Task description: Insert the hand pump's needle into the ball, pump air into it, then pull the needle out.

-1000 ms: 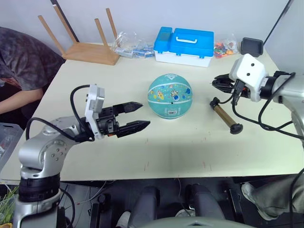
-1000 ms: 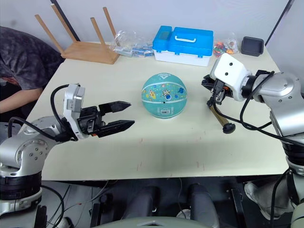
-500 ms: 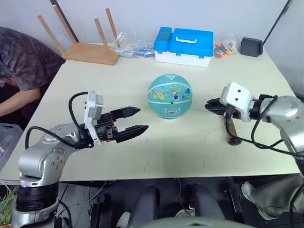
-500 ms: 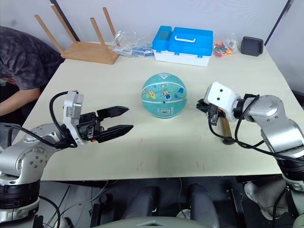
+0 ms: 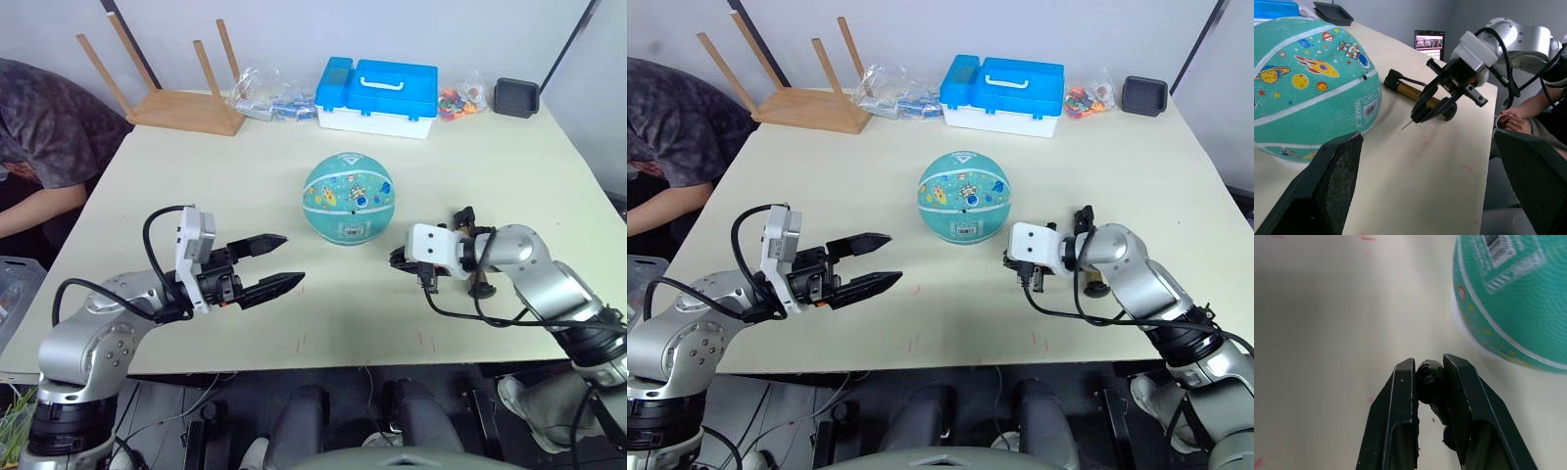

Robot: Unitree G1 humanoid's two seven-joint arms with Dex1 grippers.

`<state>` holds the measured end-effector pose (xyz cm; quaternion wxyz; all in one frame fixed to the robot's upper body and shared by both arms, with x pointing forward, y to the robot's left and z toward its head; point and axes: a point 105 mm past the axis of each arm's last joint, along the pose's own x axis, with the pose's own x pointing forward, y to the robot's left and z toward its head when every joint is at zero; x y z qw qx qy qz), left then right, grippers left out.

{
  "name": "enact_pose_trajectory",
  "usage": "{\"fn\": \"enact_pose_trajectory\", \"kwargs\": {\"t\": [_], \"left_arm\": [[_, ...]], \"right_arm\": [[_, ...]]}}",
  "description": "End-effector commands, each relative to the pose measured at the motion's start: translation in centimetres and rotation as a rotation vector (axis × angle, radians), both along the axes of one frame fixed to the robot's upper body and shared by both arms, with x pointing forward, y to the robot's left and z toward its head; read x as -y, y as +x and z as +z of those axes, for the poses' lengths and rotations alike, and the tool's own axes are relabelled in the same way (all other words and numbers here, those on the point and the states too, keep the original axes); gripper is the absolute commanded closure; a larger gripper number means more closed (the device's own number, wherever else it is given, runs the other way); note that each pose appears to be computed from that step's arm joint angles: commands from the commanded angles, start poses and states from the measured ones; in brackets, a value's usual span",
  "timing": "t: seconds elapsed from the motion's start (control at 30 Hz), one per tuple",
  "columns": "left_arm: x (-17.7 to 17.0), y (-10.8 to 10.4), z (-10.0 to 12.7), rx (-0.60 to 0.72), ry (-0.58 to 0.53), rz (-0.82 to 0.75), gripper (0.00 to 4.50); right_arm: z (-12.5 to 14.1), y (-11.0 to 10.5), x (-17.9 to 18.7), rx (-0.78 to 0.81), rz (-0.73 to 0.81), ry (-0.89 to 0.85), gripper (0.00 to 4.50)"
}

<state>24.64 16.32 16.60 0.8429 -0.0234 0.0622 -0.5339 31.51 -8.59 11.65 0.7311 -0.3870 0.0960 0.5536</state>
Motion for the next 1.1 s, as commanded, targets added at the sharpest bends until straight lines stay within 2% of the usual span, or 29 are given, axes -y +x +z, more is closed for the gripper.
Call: {"fn": "enact_pose_trajectory", "kwargs": {"t": [0.03,0.17,0.23,0.27,0.3,0.33,0.4,0.43,0.6,0.87,1.1], "left_arm": [[0.4,-0.4,0.6,0.052,0.008,-0.004,0.00],[0.5,-0.3,0.5,0.052,0.006,0.002,0.00],[0.5,-0.2,0.4,0.051,0.005,0.003,0.00],[0.5,-0.2,0.4,0.051,0.006,0.003,0.00],[0.5,-0.1,0.3,0.051,0.006,0.003,0.00],[0.6,-0.1,0.3,0.052,0.006,0.003,0.00],[0.6,0.0,0.3,0.052,0.006,0.001,0.00],[0.7,0.0,0.2,0.052,0.008,0.000,0.00],[0.7,0.0,0.2,0.052,0.010,-0.006,0.00],[0.5,0.0,-0.3,0.045,0.010,0.014,0.00],[-1.4,-0.7,-2.0,-0.005,-0.001,0.125,0.00]], "right_arm": [[0.5,0.4,-0.4,-0.002,0.010,0.022,4.18],[0.5,0.7,-0.1,-0.056,-0.003,0.048,4.18],[0.7,0.6,0.2,-0.064,0.002,0.043,3.17],[0.8,0.6,0.4,-0.064,0.003,0.040,2.97],[0.9,0.6,0.5,-0.063,0.004,0.039,2.53],[1.1,0.5,0.7,-0.057,0.005,0.036,2.29],[1.5,0.4,1.1,-0.039,0.003,0.034,1.34],[1.9,0.3,1.2,-0.037,-0.004,0.043,1.15],[3.1,-1.2,2.5,-0.048,-0.011,0.054,1.15],[4.9,-3.5,5.0,-0.121,-0.092,0.285,1.15],[4.8,-4.6,9.1,-0.042,-0.270,0.453,1.15]]}}
